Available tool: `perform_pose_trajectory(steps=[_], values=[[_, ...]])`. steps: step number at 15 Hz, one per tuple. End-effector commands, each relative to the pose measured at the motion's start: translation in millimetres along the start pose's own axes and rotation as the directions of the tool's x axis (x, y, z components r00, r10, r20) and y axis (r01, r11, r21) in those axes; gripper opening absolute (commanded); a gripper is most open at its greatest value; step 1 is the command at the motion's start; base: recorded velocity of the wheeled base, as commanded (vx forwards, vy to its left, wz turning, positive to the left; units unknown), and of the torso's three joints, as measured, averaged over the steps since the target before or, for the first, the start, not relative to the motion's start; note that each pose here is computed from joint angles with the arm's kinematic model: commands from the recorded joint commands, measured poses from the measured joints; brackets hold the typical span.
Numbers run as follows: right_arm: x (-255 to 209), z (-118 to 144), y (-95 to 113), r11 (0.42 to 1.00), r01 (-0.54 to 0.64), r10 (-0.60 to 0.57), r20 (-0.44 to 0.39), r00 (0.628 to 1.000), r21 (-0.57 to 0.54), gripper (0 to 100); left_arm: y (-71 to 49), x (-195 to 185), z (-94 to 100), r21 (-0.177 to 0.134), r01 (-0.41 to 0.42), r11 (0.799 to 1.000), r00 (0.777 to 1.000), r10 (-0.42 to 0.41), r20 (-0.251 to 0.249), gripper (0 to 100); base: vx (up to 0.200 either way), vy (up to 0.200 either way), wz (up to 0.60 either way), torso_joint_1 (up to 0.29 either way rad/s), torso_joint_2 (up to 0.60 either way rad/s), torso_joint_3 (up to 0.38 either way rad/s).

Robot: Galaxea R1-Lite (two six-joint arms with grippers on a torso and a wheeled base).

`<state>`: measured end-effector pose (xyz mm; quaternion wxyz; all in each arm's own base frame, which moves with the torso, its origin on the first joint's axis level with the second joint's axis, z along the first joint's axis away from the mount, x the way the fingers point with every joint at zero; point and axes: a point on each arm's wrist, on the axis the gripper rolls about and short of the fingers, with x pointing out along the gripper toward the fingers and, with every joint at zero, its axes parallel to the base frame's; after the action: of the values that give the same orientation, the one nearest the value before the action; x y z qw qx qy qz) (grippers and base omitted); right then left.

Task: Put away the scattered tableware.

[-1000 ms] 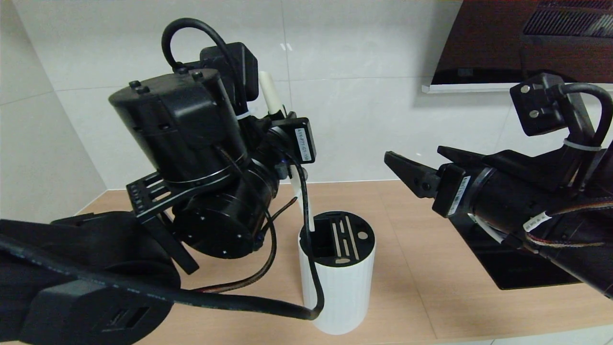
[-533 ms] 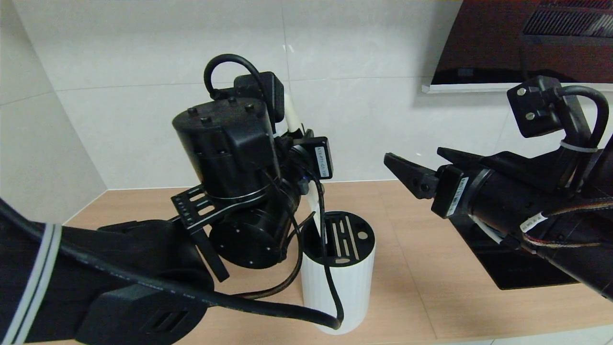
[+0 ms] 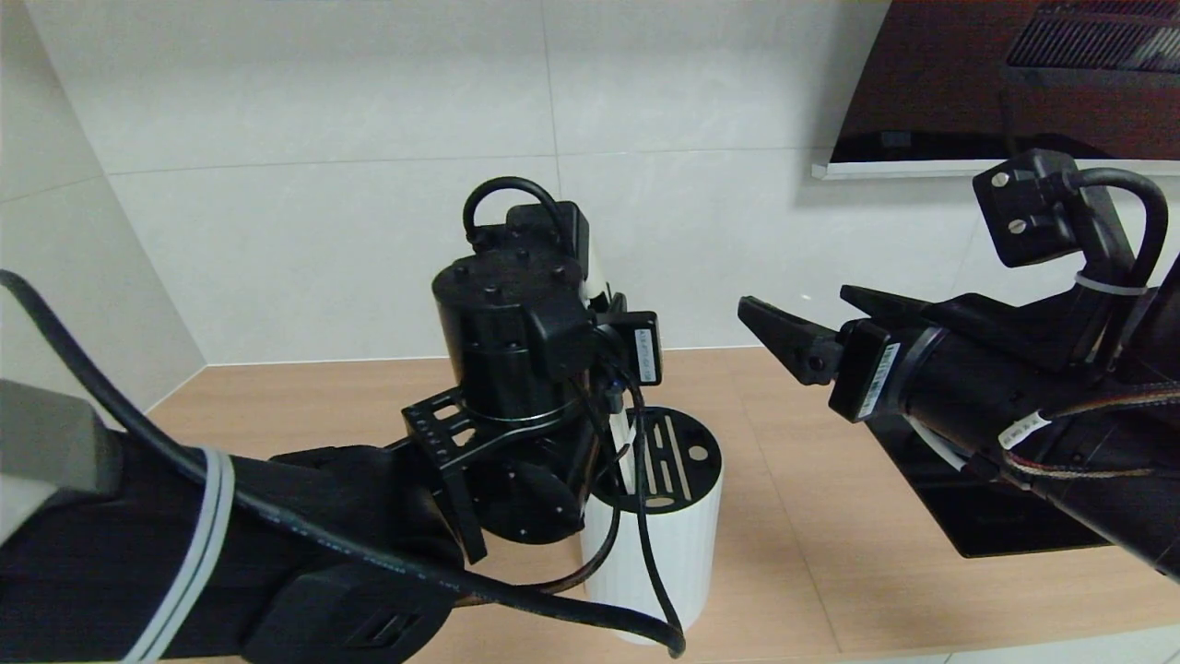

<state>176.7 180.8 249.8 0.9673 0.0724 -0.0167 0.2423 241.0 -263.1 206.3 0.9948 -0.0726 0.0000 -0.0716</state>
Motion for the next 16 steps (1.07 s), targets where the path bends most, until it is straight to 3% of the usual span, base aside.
perform_pose_trajectory(steps=[1,6,16], values=[[0.4,-1.2,0.1,1.000,0.000,0.000,-0.004,1.000,-0.001,100,-2.6,3.3,-14.4,0.023,-0.001,1.000,1.000,0.002,-0.029,0,0.000,0.000,0.00,0.000,0.00,0.000],[1.2,-3.3,0.2,1.000,0.001,-0.001,-0.011,1.000,-0.004,100,-6.2,10.2,-34.3,0.044,-0.005,0.999,0.998,0.008,-0.067,0,0.000,0.000,0.00,0.000,0.00,0.000],[4.7,-7.7,-0.3,1.000,0.007,-0.007,-0.025,1.000,-0.009,100,-10.9,22.9,-78.1,0.116,-0.012,0.993,0.989,0.029,-0.147,0,0.000,0.000,0.00,0.000,0.00,0.000]])
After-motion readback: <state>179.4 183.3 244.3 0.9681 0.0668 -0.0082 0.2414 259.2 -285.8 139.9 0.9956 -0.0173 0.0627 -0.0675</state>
